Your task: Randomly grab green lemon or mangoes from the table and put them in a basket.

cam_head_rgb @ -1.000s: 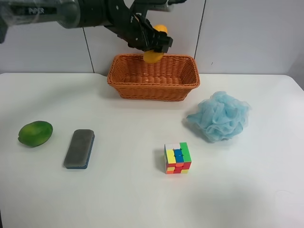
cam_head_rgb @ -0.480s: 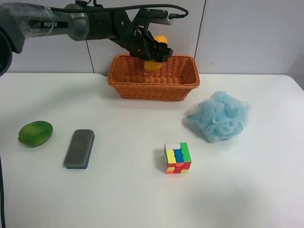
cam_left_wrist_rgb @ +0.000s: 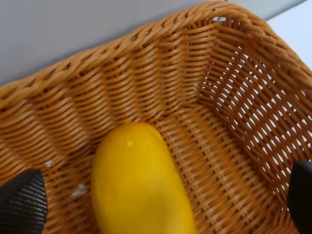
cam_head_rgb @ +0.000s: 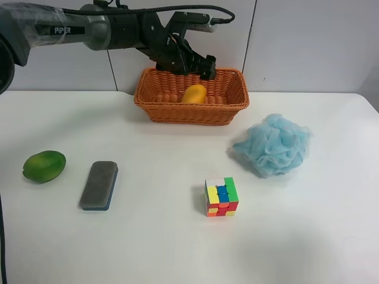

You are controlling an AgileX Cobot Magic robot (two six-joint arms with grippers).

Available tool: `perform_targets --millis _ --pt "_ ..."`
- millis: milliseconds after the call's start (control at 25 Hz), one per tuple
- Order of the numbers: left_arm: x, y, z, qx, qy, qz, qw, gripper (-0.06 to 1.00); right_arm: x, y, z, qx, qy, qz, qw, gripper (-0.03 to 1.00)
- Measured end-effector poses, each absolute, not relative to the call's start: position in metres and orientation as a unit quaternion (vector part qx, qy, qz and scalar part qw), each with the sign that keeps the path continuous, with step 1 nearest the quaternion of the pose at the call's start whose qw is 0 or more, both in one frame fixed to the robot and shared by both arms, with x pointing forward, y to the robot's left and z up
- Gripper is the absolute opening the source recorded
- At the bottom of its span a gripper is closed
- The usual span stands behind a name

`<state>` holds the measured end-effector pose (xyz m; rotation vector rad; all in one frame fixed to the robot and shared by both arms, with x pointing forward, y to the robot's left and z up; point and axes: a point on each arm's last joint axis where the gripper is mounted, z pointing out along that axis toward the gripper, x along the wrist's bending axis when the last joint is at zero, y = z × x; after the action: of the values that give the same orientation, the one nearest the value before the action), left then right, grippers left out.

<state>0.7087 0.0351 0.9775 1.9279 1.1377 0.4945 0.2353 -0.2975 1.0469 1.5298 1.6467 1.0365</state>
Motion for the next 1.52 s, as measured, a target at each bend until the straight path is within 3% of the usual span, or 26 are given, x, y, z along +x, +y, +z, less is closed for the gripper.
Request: perform_targets --millis 280,560,680,920,1240,1520 --pt "0.699 0.038 0.996 0.78 0.452 0.178 0.395 0.99 0.235 -0.297 1.047 0.584 0.629 0.396 0.327 0.99" --pt "0.649 0.077 1.117 0.793 0.425 0.221 0.376 0.99 0.235 -0.297 1.047 0.584 0.629 0.396 0.327 0.99" --pt "0.612 0.113 1.176 0.774 0.429 0.267 0.381 0.99 0.235 -0.297 1.047 0.584 0.629 0.396 0.327 0.99" --pt "0.514 0.202 1.242 0.725 0.477 0.336 0.365 0.99 0.235 -0.297 1.047 0.584 0.629 0.396 0.327 0.99" --pt "0.36 0.302 1.239 0.625 0.57 0.415 0.335 0.99 0.235 -0.297 1.047 0.584 0.629 0.396 0.327 0.99" --pt "0.248 0.313 1.192 0.532 0.602 0.476 0.358 0.99 0.235 -0.297 1.047 0.584 0.629 0.396 0.327 0.99"
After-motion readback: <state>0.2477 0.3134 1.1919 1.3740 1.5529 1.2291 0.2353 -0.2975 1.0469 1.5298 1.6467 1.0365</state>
